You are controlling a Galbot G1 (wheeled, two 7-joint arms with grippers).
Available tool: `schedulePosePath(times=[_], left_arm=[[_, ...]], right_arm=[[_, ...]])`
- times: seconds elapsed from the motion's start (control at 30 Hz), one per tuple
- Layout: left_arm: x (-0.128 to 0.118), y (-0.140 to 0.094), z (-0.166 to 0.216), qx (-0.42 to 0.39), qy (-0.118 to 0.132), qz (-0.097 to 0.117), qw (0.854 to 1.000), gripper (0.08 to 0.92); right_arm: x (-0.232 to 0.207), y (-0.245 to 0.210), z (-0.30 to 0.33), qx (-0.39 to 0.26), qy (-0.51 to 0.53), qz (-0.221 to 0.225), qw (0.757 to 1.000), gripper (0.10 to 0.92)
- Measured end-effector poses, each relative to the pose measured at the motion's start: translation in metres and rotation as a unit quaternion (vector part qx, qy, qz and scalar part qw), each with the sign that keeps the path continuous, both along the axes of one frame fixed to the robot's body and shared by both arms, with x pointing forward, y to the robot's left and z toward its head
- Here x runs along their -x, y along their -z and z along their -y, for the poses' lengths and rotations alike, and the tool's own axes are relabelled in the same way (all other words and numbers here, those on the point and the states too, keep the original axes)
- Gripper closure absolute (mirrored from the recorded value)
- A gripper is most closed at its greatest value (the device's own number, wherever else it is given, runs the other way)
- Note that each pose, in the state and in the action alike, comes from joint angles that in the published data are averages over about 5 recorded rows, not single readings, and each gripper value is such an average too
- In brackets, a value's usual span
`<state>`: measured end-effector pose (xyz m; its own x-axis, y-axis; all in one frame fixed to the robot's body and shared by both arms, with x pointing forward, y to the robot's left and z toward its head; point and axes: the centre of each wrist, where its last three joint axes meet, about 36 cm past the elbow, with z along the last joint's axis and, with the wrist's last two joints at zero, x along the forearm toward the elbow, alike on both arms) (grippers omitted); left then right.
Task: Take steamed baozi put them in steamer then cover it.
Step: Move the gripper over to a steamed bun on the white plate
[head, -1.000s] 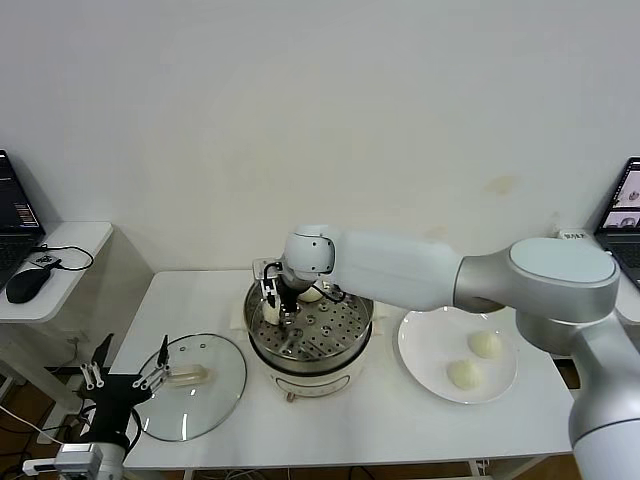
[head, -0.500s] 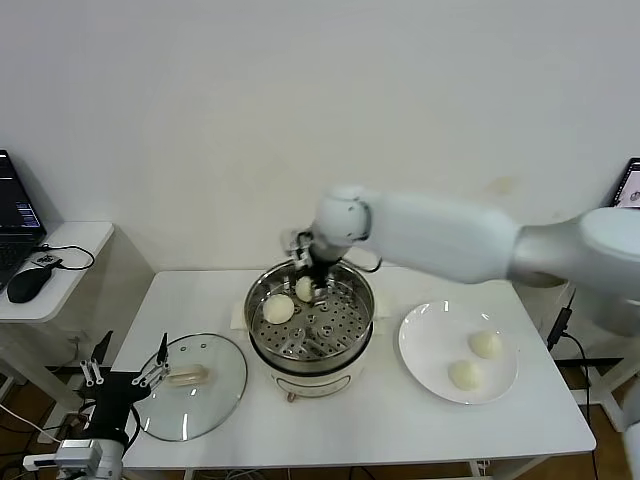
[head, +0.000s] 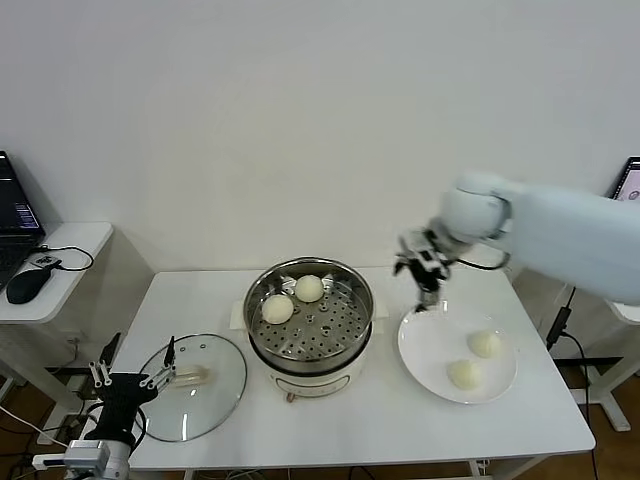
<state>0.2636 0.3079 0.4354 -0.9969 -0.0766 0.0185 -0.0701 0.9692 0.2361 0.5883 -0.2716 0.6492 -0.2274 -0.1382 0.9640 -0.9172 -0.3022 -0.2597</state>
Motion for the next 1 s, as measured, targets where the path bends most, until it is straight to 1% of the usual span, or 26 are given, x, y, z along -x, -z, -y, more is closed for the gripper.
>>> schedulePosePath(times=[0.2, 0.4, 0.7, 1.0], left_arm=[[0.001, 0.001, 0.004, -0.001, 0.0, -0.005, 1.0, 0.177], [0.002, 0.002, 0.004, -0.004, -0.002, -0.009, 1.0, 0.177], [0.006, 0.001, 0.005, -0.006, -0.006, -0.011, 1.0, 0.177], [0.006, 0.003, 0.002, -0.007, -0.01, -0.014, 1.0, 0.177]], right_arm=[[0.021, 0.038, 0.045, 0.005, 0.014, -0.011, 1.0, 0.2], [0.035, 0.081, 0.069, 0.007, 0.022, -0.02, 1.0, 0.2], [0.043, 0.133, 0.088, 0.016, 0.04, -0.031, 0.999, 0.2], [0.041, 0.168, 0.093, 0.026, 0.052, -0.036, 0.998, 0.199]])
